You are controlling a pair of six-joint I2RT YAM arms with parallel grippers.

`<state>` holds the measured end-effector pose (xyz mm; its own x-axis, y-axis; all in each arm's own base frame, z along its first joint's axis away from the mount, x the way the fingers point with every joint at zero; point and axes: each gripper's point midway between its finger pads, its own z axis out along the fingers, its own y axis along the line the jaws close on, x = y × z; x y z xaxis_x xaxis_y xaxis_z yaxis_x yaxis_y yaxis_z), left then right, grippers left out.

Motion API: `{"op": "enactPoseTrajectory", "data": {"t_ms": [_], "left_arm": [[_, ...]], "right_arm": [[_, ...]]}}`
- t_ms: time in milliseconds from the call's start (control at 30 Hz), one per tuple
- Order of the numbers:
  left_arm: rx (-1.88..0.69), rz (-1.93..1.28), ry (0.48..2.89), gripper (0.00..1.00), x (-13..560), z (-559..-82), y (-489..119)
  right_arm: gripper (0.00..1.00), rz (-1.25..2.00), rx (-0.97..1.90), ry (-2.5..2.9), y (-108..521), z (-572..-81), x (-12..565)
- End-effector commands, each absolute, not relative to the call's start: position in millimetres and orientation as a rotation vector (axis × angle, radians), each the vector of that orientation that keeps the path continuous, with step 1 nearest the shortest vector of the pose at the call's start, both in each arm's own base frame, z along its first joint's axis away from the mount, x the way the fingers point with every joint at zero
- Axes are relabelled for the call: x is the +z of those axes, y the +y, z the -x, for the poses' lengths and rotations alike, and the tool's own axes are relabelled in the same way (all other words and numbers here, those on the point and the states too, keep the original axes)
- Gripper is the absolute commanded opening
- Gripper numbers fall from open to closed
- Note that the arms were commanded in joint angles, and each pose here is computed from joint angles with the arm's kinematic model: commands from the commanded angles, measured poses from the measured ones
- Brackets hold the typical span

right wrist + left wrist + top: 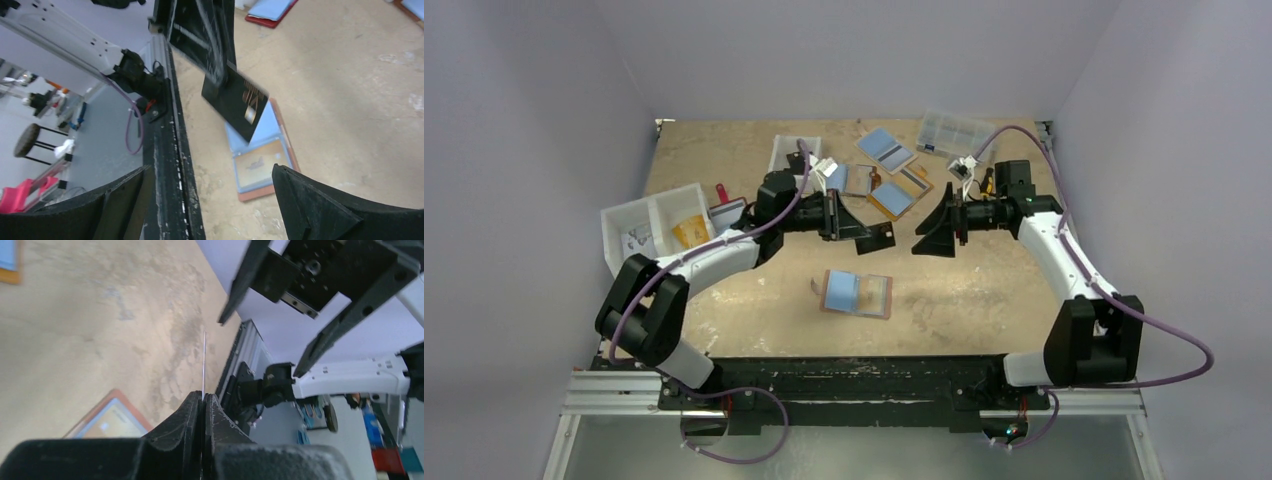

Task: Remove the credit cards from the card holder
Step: Place the credit card in the storage box.

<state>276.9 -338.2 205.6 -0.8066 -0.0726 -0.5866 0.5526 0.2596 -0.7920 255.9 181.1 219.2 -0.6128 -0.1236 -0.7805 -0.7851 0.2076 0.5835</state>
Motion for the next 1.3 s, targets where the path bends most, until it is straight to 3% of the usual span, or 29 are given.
{"op": "enactPoseTrajectory", "data": {"t_ms": [0, 267, 667, 1267], "left_arm": [[-1.446, -0.271, 1.982, 0.0, 222, -311, -302], [-1.236, -0.019, 1.978, 0.0, 221, -375, -238], [-1.022, 0.109, 1.977, 0.0, 213, -458, -179], [-0.953, 0.175, 1.887, 0.0, 228, -524, -145]], "right_arm": [[0.99, 0.886, 1.274, 1.885, 168, -259, 222], [0.99, 0.863, 1.225, 1.914, 161, -258, 209], [0.99, 0.859, 1.162, 1.935, 156, -253, 198], [0.99, 0.81, 1.095, 1.932, 142, -253, 194]]}}
